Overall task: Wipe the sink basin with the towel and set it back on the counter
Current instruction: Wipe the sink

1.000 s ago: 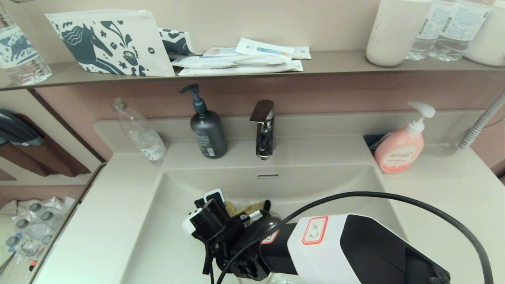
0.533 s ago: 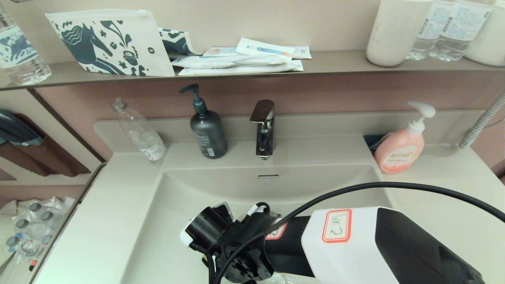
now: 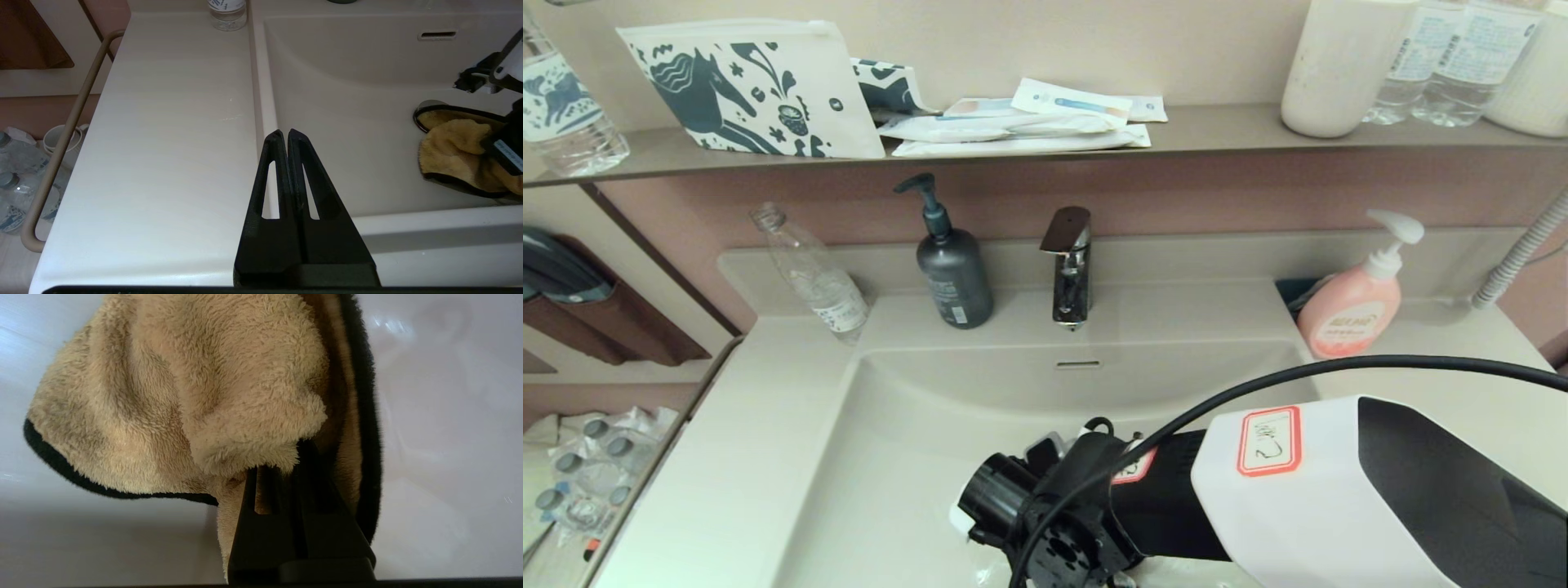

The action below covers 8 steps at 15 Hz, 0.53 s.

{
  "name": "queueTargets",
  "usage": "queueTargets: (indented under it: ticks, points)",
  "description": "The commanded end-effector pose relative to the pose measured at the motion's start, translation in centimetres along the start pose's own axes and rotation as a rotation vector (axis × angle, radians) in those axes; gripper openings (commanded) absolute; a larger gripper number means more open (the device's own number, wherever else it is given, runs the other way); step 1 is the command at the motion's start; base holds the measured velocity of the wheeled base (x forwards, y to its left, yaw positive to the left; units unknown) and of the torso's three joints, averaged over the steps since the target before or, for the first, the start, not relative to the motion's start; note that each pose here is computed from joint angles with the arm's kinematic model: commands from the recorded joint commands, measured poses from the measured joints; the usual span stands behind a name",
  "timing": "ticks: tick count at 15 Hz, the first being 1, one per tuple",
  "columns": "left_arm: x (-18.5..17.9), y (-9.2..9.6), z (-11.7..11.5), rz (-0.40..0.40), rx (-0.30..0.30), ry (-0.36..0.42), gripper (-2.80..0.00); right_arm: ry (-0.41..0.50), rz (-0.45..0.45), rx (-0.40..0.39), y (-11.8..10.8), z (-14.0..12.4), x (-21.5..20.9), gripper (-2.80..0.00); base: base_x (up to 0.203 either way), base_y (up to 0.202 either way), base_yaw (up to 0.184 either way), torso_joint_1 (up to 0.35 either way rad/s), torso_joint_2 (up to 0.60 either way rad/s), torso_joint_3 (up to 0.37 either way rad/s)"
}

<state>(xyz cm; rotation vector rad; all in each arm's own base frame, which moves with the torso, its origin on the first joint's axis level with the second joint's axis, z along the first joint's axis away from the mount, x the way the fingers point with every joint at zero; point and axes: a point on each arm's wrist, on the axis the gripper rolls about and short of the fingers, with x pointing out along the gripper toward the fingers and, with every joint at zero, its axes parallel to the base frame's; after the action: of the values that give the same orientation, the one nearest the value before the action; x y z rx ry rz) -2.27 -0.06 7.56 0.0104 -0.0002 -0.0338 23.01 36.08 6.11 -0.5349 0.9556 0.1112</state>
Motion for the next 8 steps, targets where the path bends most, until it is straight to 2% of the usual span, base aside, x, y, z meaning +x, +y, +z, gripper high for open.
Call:
queueTargets:
  ticks: [1, 8]
  points:
    - [0.0, 0.0, 0.0, 0.0, 0.0, 0.0, -2.8, 0.028, -0.03, 0.011, -1.9, -0.6, -0.4, -2.8, 0.0, 0.0, 0.0, 0.0, 0.0, 0.0]
    - [0.0, 0.0, 0.0, 0.0, 0.0, 0.0, -2.8, 0.13, -0.136, 0.108, -9.6, -1.7, 0.6, -2.8, 0.0, 0.0, 0.0, 0.0, 0.0, 0.0]
